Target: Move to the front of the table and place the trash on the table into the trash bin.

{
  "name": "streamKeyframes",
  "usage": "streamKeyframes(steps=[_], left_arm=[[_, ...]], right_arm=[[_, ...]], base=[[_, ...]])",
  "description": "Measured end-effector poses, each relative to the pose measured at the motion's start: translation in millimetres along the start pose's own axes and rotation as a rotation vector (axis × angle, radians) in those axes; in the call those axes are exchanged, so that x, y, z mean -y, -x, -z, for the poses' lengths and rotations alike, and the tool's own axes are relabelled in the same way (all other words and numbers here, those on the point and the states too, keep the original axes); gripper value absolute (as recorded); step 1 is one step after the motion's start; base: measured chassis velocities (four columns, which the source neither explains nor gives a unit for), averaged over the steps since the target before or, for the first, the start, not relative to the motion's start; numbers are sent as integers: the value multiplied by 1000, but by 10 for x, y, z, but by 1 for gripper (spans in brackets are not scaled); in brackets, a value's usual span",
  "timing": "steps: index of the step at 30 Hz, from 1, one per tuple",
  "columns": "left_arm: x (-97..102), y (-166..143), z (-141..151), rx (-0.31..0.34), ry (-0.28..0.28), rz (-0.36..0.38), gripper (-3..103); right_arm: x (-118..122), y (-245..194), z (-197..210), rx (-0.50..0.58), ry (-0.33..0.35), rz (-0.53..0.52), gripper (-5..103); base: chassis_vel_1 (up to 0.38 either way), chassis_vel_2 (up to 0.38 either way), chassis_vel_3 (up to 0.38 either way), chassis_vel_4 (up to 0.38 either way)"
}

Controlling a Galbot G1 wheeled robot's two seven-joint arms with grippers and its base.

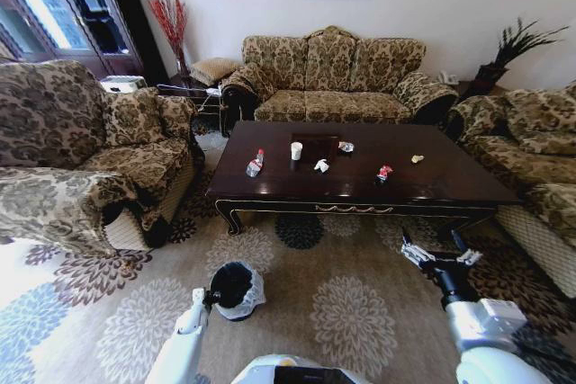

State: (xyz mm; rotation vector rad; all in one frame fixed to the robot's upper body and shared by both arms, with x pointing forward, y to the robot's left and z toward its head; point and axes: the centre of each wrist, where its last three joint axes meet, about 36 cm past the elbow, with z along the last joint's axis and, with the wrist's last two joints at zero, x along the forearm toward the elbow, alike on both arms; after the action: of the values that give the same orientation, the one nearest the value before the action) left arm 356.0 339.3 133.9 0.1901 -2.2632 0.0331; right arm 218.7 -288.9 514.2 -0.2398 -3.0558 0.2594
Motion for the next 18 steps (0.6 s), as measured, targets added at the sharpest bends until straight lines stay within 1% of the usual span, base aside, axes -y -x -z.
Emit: streamKeyframes(steps=[1, 4, 5, 8, 11, 17, 18], left_arm=[[0, 0, 0, 0, 0, 0, 28], [4, 9, 11, 1, -3, -7, 12], [4, 9, 11, 1, -3, -7, 12], [16, 12, 4, 0, -6, -13, 3], [15, 11, 1, -1, -8, -14, 3], [9, -45, 36, 9, -39, -28, 3], [-16, -142, 96, 41, -49, -34, 3]], right_arm=[[0, 0, 0, 0, 0, 0, 100], [15, 3, 9, 6, -2, -8, 100], [15, 3, 9, 6, -2, -8, 100], [14, 2, 13, 9, 3, -14, 100], [10, 1, 12, 9, 7, -18, 100], [5, 5, 8, 11, 10, -23, 100], [0, 10, 13, 14, 12, -23, 100]], base=[[0, 0, 0, 0], [0, 0, 0, 0], [0, 0, 0, 0], [0, 0, 0, 0], [0, 0, 0, 0], [0, 0, 0, 0], [0, 0, 0, 0]])
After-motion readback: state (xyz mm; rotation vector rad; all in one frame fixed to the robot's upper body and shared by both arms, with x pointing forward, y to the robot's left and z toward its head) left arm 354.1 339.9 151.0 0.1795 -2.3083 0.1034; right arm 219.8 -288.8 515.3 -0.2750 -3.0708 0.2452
